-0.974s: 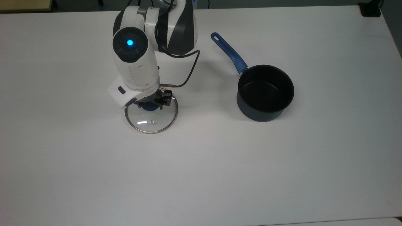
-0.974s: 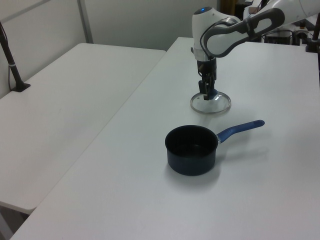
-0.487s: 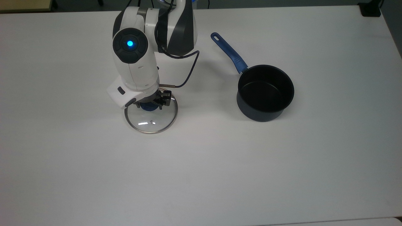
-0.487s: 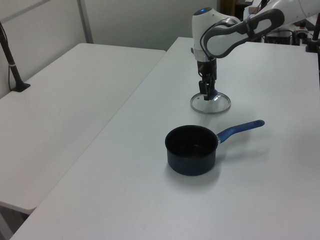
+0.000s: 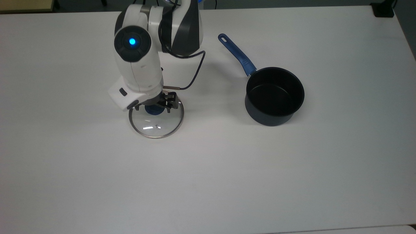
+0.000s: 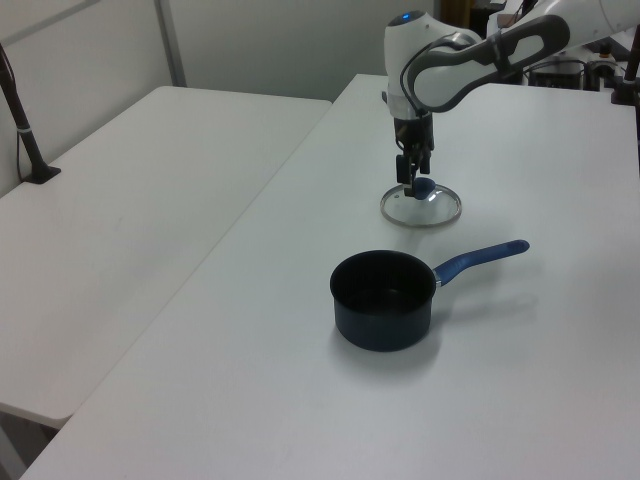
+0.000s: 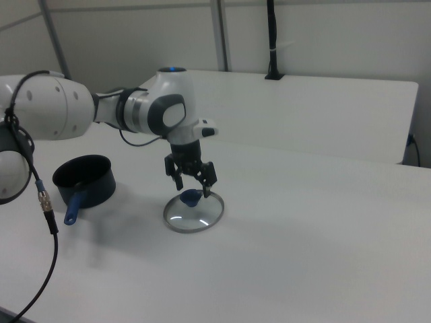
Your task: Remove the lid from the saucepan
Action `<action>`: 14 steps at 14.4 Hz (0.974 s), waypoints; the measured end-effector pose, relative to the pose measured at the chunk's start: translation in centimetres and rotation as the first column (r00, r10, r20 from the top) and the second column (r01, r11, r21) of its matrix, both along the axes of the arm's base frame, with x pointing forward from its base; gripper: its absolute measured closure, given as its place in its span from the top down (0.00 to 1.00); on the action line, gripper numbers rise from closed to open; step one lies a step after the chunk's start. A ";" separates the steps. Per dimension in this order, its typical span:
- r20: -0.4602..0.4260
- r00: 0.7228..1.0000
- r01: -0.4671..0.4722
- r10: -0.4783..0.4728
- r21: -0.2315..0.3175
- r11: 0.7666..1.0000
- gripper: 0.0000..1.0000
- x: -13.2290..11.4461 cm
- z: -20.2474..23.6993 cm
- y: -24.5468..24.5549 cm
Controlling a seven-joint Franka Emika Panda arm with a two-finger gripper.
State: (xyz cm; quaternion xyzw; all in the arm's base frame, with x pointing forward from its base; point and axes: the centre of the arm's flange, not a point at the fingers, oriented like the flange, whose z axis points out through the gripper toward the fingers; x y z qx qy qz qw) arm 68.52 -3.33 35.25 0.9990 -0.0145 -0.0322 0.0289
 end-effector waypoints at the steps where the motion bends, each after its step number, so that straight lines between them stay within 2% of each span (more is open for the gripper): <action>1: 0.024 1.000 0.003 -0.003 0.001 1.000 1.00 0.0 2.0 0.0; 4: 0.033 0.999 0.033 -0.033 0.008 0.999 1.00 -1.6 8.1 -0.4; 9: 0.089 0.992 0.083 -0.085 0.031 0.996 1.00 -7.3 20.9 -3.1; 11: 0.097 0.991 0.085 -0.088 0.039 0.996 1.00 -8.7 23.0 -3.2; 14: 0.080 0.994 0.076 -0.079 0.042 0.996 1.00 -9.6 23.7 -2.7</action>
